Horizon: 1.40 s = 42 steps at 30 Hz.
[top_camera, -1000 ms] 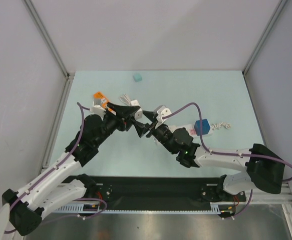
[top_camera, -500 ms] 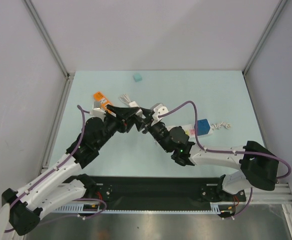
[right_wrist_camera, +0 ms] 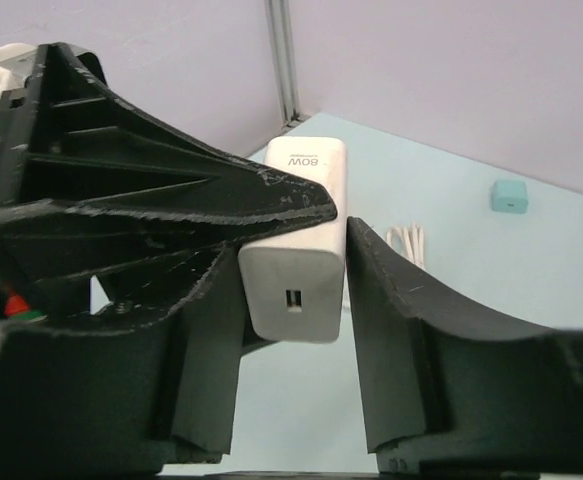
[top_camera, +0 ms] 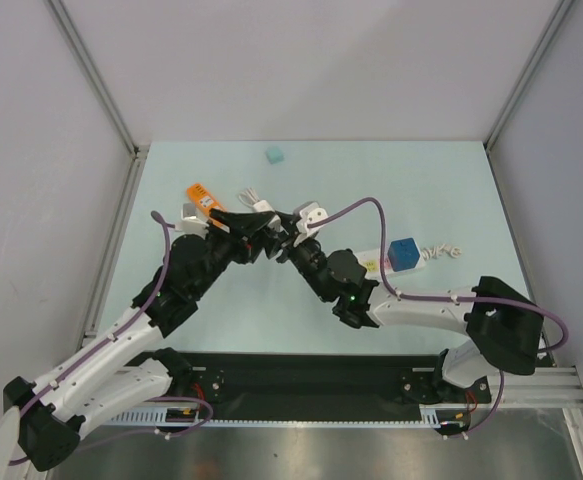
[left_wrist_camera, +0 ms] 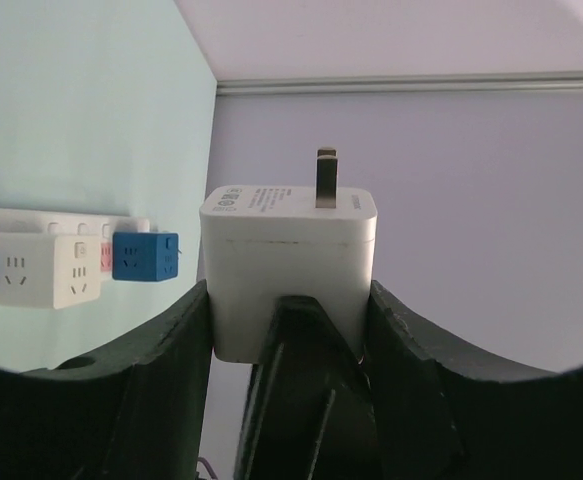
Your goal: Insert the plug
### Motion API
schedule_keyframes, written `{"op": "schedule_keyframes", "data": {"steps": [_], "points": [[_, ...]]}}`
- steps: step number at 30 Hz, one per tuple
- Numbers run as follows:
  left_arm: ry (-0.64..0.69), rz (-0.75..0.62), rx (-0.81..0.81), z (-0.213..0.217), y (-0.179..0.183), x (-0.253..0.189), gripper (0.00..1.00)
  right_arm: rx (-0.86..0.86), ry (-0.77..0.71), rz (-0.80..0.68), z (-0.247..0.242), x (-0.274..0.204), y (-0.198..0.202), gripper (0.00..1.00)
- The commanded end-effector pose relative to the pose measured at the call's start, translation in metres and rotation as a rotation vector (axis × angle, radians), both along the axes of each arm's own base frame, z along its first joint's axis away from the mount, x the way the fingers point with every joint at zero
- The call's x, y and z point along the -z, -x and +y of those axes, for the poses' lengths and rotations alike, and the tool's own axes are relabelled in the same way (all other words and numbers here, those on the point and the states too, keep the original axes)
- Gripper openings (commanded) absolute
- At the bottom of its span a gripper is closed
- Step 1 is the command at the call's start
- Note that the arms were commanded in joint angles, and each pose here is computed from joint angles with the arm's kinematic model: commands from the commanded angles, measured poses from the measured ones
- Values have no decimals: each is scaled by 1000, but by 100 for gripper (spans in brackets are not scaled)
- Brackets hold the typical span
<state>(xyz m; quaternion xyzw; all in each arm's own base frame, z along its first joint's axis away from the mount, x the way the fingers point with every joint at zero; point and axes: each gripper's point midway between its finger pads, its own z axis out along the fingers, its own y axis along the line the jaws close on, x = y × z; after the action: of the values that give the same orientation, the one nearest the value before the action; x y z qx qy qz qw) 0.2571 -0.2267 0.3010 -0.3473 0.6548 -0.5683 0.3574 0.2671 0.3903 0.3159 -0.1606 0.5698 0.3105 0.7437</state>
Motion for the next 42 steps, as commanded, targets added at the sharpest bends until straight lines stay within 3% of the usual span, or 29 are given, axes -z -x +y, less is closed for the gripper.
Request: {"op": "schedule_keyframes", "data": {"steps": [1,3,5,6,8,9,10,11,14,22,25,26,28,29,30,32,34,42], "points": [[59,-99,84,-11,15,-33,0,45,-59,25,2,-10,-11,51],[50,-107,83,-10,15,-34,0,51,-57,34,4,-11,-12,50],[40,-110,82,-11,14,-33,0,54,-59,40,3,-9,-12,37],[28,-121,87,-11,15,-34,0,51,-61,39,3,-10,-11,20],[-9,-147,109,-14,16,-38,4,43,-50,45,4,-9,-10,2],[-33,-152,115,-16,15,-38,17,41,-46,52,4,-8,-10,0],[-68,-181,127,-18,15,-42,51,37,-50,59,2,-10,-10,0],[-83,-194,158,-22,19,-44,68,7,-38,96,3,-6,-6,0],[-159,-182,187,-25,20,-38,99,-32,-7,175,-4,7,-9,0],[-357,-158,260,-22,28,-3,100,46,117,338,-91,26,-16,0],[-461,-211,300,-21,31,6,100,87,194,488,-142,31,-24,0],[-506,-239,320,-22,30,8,100,24,247,570,-150,31,-11,0],[-671,-291,331,-7,20,10,100,58,244,711,-175,31,-15,0],[-734,-290,318,1,14,11,100,85,277,881,-204,51,-8,0],[-827,-331,314,7,6,4,100,73,245,896,-212,27,-10,0],[-931,-302,306,21,0,13,100,-9,213,1024,-225,31,1,0],[-1017,-314,307,27,-9,18,100,-148,148,1055,-220,17,14,0],[-1177,-250,492,21,-16,74,100,-358,24,1099,-209,-5,31,0]]}}
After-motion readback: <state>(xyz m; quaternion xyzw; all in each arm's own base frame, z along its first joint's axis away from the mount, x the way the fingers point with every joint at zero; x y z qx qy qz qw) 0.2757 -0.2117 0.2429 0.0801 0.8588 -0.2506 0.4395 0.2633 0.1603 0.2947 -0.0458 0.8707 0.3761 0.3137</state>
